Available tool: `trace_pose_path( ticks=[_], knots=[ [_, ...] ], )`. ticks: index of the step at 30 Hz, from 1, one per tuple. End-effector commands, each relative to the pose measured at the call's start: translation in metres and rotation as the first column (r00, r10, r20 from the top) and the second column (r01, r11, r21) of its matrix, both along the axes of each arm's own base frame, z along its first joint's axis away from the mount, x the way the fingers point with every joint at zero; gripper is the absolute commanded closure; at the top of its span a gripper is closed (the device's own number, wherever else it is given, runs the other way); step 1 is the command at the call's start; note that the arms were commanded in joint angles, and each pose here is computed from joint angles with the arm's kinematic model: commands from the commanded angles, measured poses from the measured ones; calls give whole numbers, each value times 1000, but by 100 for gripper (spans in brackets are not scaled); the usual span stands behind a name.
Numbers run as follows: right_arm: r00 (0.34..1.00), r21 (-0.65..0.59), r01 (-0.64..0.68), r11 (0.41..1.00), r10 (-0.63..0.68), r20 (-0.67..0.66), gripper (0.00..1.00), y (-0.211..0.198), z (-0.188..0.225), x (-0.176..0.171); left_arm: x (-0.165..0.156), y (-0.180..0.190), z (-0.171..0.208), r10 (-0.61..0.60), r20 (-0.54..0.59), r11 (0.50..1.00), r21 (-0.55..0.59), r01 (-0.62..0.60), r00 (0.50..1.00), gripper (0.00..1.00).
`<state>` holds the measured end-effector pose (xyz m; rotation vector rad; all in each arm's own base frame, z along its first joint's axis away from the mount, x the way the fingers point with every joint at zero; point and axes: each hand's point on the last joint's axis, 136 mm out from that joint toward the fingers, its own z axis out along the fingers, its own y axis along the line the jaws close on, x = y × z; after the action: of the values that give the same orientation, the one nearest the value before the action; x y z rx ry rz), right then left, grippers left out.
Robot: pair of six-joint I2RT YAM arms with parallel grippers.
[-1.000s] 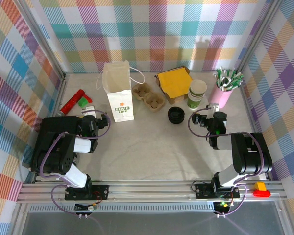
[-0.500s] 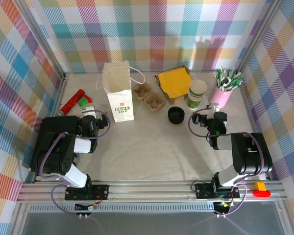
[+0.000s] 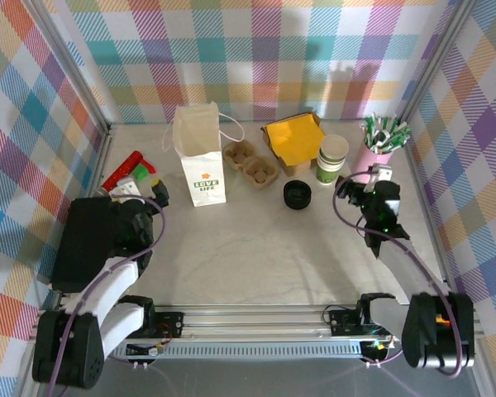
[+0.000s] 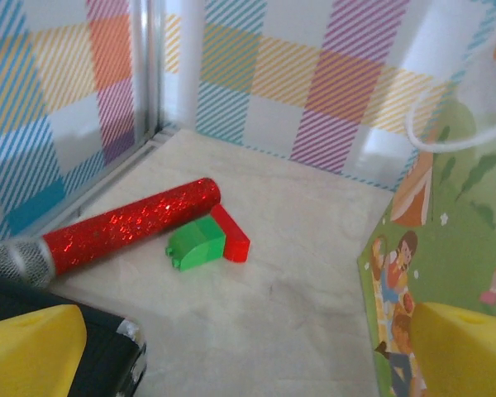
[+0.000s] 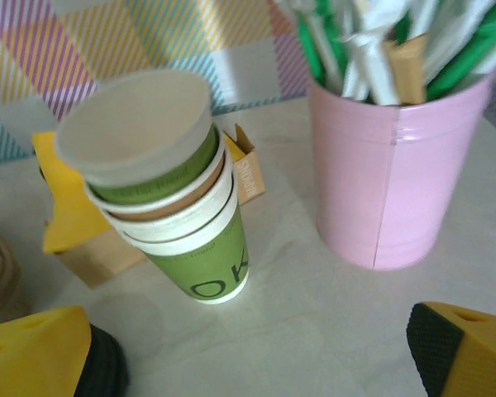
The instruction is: Pack the takeout coffee
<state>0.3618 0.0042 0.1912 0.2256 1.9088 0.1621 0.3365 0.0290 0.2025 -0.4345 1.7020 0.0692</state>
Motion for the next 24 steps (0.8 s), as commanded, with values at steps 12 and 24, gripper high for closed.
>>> trace_pose_path(
  ticks=[12,24],
  knots=[
    [870,275,186,943,-28,-491,8,19,49,3,-52,-21,77,-81,-196,949,-316,15,977,0],
    [794,190,201,961,-46,-606,31,33,30,81,-57,-46,82,-233,-201,929,-336,157,951,0]
  ],
)
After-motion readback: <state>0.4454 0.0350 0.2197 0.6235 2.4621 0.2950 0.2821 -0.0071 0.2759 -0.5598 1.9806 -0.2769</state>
